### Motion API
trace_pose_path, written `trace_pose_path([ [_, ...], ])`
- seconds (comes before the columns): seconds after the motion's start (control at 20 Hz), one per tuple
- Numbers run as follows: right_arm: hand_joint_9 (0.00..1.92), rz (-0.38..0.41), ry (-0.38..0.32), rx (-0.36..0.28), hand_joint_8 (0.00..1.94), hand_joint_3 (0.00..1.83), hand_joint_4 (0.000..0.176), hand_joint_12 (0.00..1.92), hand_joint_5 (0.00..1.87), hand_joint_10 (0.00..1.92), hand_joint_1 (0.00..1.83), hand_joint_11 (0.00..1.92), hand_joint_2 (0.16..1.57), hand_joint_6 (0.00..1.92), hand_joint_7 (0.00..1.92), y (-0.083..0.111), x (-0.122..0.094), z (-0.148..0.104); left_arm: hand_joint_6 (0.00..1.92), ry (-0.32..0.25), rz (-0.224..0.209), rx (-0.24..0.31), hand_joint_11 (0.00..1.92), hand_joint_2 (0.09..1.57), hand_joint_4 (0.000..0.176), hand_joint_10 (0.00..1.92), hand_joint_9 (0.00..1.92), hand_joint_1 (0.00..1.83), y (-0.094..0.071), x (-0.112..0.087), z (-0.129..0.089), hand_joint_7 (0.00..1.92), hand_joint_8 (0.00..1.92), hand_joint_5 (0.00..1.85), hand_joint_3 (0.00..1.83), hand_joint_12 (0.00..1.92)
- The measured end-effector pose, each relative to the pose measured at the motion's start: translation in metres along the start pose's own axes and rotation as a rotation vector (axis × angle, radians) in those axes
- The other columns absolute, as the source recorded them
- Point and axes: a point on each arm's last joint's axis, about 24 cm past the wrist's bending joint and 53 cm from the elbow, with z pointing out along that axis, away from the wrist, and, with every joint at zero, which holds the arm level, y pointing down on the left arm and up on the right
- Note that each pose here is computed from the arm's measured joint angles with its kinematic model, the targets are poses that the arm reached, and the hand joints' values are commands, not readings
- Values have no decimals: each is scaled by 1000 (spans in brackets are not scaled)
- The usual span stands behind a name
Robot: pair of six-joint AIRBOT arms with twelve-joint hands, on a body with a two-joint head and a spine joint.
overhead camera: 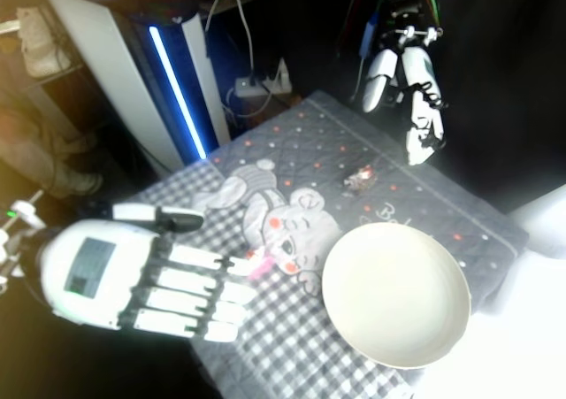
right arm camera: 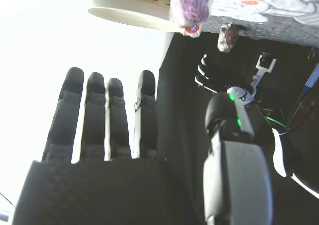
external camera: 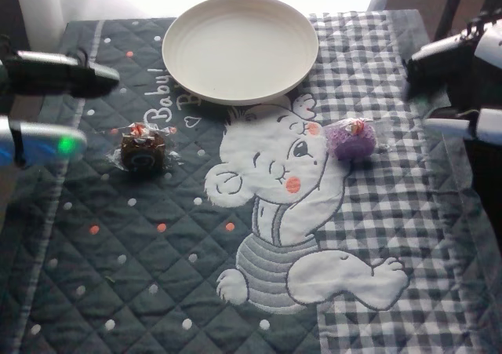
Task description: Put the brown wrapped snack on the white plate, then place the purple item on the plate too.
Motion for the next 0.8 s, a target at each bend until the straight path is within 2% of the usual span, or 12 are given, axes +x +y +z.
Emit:
trace_pose_path([
  [0.05,1023,2,6,14,1206,1,0,1147,713,37,1182,536,1205,1277,911,-4,2,0,1,7,3,-11,63,1057,0,3,500,803,3,2,0,550,0,542,0,923],
  [0.1,991,3,7,12,484,0,0,1173,706,15,1063,469,1169,487,843,-3,3,1,0,6,1,-14,37,1067,0,0,496,760,4,2,0,546,0,528,0,960],
  [0.15,865,4,5,9,153,0,0,1036,692,2,999,402,1139,151,803,-3,3,1,0,5,2,-14,37,1058,6,0,490,765,4,1,0,529,0,499,0,967],
  [0.2,669,7,5,9,30,0,57,898,570,0,895,308,1096,30,634,-3,3,1,0,3,-1,-14,30,1036,15,0,482,724,5,1,1,523,0,470,0,999],
  [0.25,531,8,7,10,5,0,86,791,471,0,846,240,1072,5,497,-3,5,2,0,3,-2,-20,5,1020,27,0,463,716,7,2,2,504,0,445,0,1052],
  [0.3,363,12,9,8,0,1,94,629,344,0,822,162,1034,0,327,-3,7,3,0,9,-12,-29,0,992,39,0,448,712,11,7,5,480,0,427,0,1092],
  [0.35,288,14,11,6,0,3,75,517,233,0,792,156,984,0,236,-2,9,3,1,24,-7,-32,0,946,41,0,415,723,13,13,8,444,0,431,0,1076],
  [0.4,233,16,12,5,0,0,75,484,175,0,776,137,959,0,174,-2,10,4,0,33,-8,-33,0,919,42,3,426,732,14,17,11,443,0,433,0,1100],
  [0.55,49,24,13,3,0,0,162,481,1,7,722,50,838,0,0,-2,13,5,0,61,19,-37,96,875,62,7,516,813,16,25,22,538,1,444,0,1037],
  [0.7,38,31,16,1,0,0,172,640,0,1,701,5,800,0,0,-2,17,7,4,84,36,-67,153,871,47,10,546,812,25,32,29,537,5,464,0,991],
  [0.75,50,30,21,-1,0,0,175,704,0,4,704,0,777,0,0,-2,19,7,3,95,47,-70,165,880,53,11,553,783,25,34,33,539,5,464,3,993],
  [0.8,44,29,23,-3,0,0,163,647,0,2,701,0,761,0,0,-2,19,7,1,106,62,-76,129,884,67,2,525,803,26,37,37,515,1,461,4,973],
])
